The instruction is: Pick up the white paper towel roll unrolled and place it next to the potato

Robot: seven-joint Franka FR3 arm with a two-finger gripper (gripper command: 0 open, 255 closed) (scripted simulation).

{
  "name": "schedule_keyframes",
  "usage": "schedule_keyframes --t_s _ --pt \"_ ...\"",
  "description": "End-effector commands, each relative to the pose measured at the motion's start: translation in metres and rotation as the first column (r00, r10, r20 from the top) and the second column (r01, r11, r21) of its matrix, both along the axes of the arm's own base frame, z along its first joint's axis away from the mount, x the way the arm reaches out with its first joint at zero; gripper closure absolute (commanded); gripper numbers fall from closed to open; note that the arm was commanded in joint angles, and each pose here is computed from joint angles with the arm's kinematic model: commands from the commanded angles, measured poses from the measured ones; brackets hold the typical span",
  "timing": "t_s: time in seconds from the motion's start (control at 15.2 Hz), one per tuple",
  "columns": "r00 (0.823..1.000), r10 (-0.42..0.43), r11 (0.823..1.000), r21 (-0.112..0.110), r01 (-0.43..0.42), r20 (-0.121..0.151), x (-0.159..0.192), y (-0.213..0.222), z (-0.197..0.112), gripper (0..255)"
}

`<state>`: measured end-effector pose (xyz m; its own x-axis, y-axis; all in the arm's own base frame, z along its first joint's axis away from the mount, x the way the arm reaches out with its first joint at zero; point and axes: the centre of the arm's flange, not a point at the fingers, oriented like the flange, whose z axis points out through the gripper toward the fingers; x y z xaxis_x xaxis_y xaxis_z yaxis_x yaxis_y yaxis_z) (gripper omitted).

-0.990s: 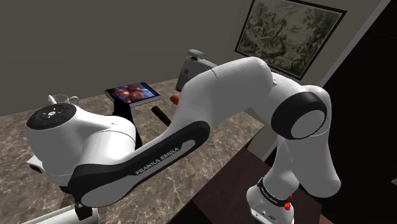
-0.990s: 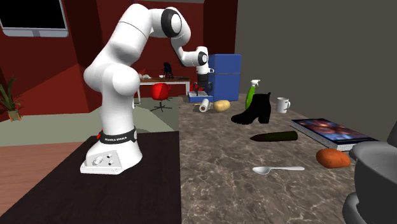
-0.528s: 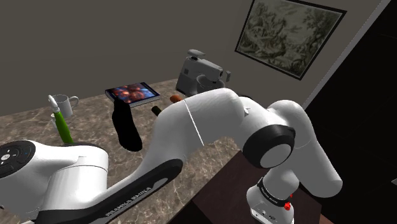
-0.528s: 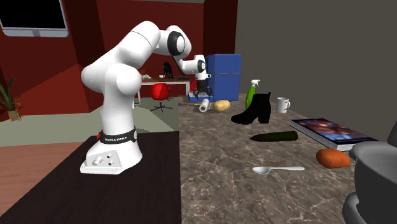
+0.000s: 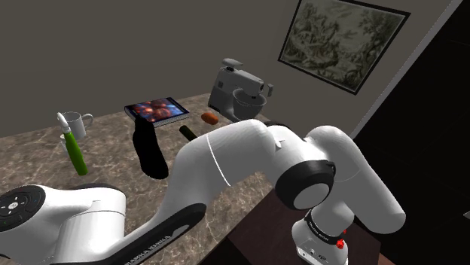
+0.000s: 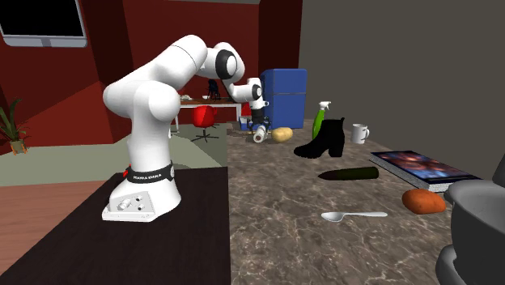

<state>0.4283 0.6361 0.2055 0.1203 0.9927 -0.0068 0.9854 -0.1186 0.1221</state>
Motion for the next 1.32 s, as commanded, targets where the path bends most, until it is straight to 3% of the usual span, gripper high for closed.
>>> schedule_keyframes --t_s 0.0,0.4,0.46,1.06,1.25 --pt "1.000 0.000 1.000 0.001 0.000 0.001 0.000 0.000 -0.003 0" --pt "1.000 0.000 1.000 0.001 0.000 0.001 0.000 0.000 -0.003 0" --pt "1.000 0.000 1.000 0.001 0.000 0.001 0.000 0.000 -0.003 255" --pt "1.000 0.000 1.000 0.001 0.000 0.001 0.000 0.000 -0.003 255" --pt "1.000 0.000 1.000 0.001 0.000 0.001 0.000 0.000 0.013 255"
